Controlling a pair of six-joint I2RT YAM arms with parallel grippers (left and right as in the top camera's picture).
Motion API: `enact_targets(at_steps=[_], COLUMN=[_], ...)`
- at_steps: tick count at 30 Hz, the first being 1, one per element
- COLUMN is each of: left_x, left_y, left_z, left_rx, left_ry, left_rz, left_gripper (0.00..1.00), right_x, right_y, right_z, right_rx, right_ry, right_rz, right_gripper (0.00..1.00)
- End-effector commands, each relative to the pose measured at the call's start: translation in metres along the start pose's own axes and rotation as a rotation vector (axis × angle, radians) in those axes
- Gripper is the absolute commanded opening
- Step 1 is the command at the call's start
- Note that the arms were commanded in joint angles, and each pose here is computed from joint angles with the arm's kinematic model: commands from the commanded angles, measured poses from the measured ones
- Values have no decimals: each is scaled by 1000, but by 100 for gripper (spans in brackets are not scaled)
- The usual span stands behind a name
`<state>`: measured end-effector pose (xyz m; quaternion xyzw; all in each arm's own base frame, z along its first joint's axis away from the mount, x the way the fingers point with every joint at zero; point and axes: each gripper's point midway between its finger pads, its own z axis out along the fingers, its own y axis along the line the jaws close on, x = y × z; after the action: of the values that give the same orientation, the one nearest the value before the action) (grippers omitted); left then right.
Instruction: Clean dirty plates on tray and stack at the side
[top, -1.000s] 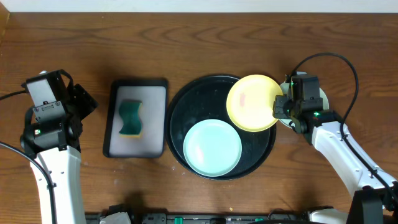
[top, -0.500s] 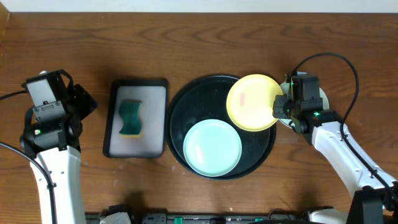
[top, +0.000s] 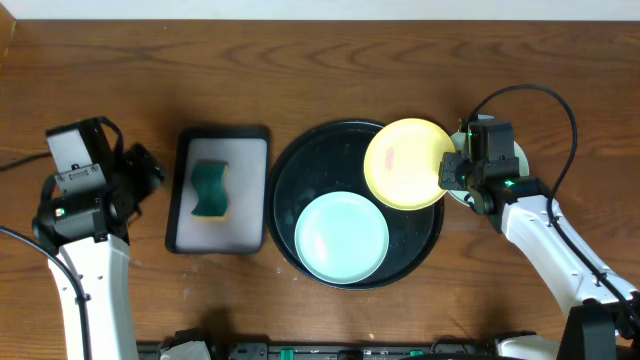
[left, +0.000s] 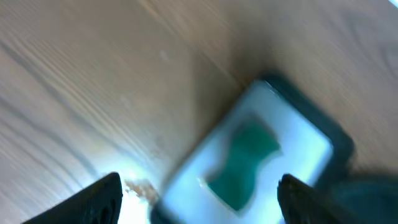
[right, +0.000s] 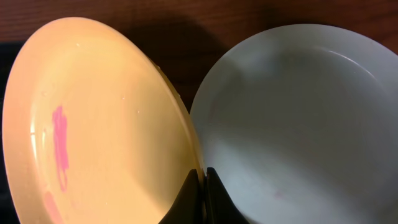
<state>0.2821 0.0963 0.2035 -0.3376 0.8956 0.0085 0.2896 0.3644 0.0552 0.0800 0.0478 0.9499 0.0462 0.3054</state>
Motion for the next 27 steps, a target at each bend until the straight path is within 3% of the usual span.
enact_targets(at_steps=[1, 9, 15, 16, 23, 27], left_x=[16, 46, 77, 84, 118, 131], left_y=[-35, -52, -83, -91, -142, -165], left_z=[-7, 1, 0, -1, -1, 2], left_rx=[209, 278, 326, 338, 393, 376], left_ry=[102, 238, 315, 328, 329, 311], left_rz=[-22, -19, 164, 195, 413, 447], left_gripper=[80, 76, 11, 8, 7, 7], right_x=[0, -1, -1, 0, -1, -1], right_y=[-2, -1, 2, 2, 4, 9], right_z=[0, 0, 0, 0, 0, 0], right_rx=[1, -1, -16, -19, -25, -35], right_ry=[-5, -8, -3, -3, -4, -10], right_rz=[41, 49, 77, 77, 74, 63], right_gripper=[1, 1, 1, 1, 1, 1])
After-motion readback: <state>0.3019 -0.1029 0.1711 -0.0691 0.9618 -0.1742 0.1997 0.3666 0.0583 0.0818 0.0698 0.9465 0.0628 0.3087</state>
